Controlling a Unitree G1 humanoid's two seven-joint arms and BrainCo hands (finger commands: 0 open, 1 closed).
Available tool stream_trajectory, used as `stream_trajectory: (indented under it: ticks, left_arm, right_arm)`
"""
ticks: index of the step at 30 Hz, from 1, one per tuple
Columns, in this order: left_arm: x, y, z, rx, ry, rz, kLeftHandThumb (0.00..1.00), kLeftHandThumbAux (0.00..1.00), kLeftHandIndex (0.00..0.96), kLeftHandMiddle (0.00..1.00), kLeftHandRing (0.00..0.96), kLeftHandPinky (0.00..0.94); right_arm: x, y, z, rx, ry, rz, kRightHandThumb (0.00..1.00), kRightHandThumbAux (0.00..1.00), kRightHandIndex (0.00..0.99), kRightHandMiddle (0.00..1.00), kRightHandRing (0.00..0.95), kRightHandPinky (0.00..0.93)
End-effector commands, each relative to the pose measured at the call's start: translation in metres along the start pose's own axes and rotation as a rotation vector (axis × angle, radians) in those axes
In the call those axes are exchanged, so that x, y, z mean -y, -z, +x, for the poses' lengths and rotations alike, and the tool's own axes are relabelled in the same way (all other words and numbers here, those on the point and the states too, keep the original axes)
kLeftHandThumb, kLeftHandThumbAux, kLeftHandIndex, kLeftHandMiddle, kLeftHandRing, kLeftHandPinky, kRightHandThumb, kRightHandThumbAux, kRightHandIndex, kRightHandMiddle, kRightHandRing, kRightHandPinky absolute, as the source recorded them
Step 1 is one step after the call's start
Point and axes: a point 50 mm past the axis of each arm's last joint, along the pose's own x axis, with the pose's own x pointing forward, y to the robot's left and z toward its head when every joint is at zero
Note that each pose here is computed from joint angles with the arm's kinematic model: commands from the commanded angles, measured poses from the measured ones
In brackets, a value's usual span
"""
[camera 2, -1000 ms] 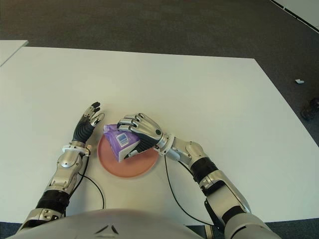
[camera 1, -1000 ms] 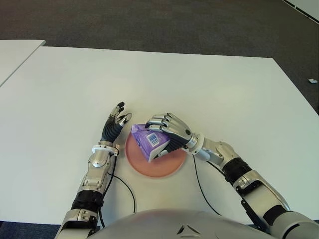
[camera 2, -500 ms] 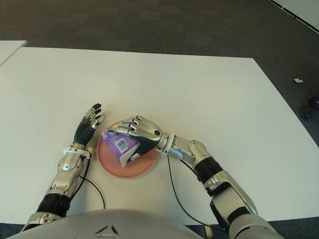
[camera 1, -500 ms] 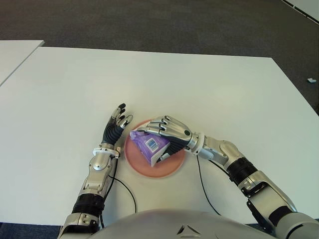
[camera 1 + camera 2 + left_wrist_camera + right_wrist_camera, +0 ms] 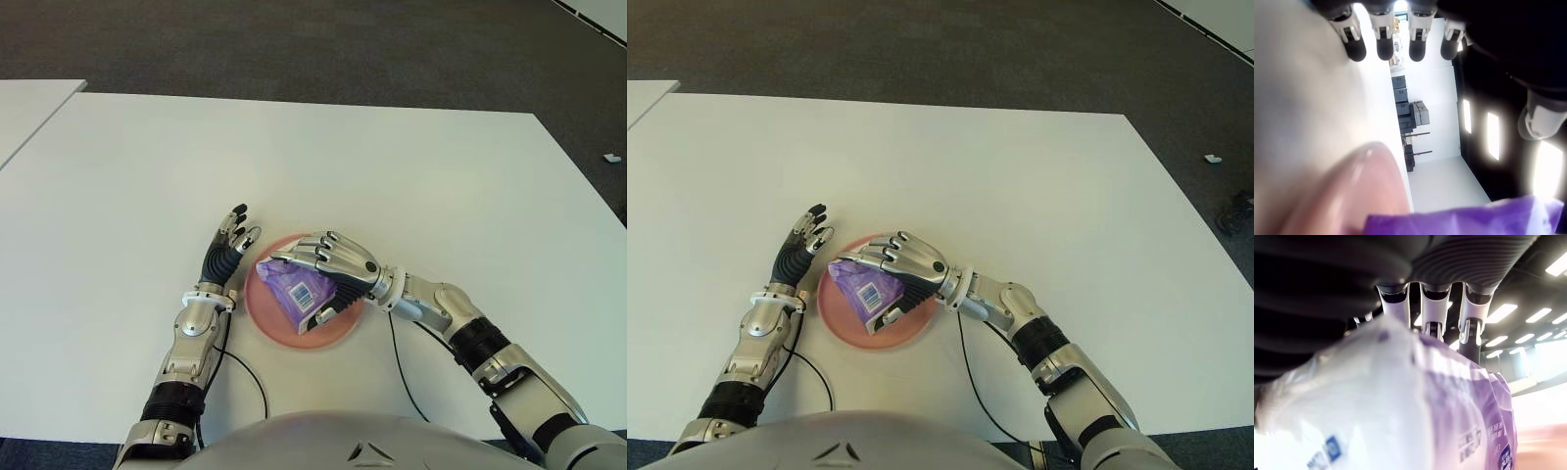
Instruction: Put the tissue paper into the plate.
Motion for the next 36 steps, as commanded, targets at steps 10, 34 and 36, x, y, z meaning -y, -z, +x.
stream_trajectory:
  ticks: [10,34,36]
  left_arm:
    - [0.002,0.021,-0.015,-0.11,0.016,-0.033,0.001,0.432,0.0,0.0,0.0,0.0]
    - [0.003,0.026,-0.012,-0.1,0.02,0.022,0.005,0.386,0.0,0.0,0.0,0.0]
    - [0.003,0.025,-0.01,-0.095,0.028,-0.016,0.004,0.387,0.0,0.0,0.0,0.0]
  right_arm:
    - [0.006,0.001,-0.004,-0.047,0.011,0.0,0.039,0.422,0.0,0.0,0.0,0.0]
    - [0.06,0.01,0.002,-0.152,0.309,0.108,0.13,0.362,0.0,0.0,0.0,0.0]
    - [0.077,0.016,0.0,-0.185,0.368,0.166,0.133,0.354,0.0,0.0,0.0,0.0]
